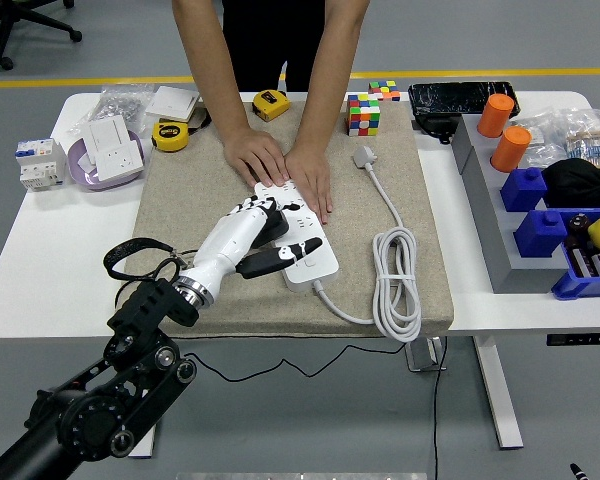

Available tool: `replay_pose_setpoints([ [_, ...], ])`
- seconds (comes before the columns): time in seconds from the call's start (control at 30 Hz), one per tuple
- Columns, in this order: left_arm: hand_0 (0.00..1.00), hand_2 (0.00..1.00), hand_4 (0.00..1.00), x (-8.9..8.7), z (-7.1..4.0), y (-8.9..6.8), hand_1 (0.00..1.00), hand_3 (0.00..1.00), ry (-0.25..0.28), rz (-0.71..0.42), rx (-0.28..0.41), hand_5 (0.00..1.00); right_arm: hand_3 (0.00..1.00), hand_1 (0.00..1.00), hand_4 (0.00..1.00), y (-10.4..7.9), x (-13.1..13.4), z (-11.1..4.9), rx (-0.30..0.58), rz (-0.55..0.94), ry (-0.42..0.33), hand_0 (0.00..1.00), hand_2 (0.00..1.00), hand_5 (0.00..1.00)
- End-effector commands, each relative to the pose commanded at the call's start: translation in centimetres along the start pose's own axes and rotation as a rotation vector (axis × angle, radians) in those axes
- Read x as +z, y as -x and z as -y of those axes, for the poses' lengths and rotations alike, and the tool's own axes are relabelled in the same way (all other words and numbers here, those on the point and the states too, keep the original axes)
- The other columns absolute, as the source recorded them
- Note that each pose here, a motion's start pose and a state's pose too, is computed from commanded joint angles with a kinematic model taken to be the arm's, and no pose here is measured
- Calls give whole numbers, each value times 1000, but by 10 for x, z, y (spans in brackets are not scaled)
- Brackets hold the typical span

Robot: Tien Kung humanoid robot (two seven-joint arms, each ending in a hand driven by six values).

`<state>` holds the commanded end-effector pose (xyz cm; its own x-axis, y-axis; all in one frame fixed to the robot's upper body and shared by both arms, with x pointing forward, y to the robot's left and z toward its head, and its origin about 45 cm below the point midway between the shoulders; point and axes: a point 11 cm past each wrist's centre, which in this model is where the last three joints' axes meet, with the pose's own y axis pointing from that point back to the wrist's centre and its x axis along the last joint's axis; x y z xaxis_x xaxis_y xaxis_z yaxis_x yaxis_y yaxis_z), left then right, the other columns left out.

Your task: Pick up the plug,place it near the board,insert it into the board,press the button

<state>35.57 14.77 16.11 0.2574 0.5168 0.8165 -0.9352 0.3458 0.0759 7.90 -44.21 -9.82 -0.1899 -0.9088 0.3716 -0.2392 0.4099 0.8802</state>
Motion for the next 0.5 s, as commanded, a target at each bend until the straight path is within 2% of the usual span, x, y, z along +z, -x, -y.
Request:
replay_pose_setpoints([
  [0.23,998,887,998,-21,1,0,969,794,-73,109,-23,998,800,765,998,0,0,0,-1,3,-1,759,751,937],
  [0.5,998,880,998,-27,-1,8,957,789,-92,121,-57,998,800,765,998,0,-1,0,1,6,-3,759,751,937],
])
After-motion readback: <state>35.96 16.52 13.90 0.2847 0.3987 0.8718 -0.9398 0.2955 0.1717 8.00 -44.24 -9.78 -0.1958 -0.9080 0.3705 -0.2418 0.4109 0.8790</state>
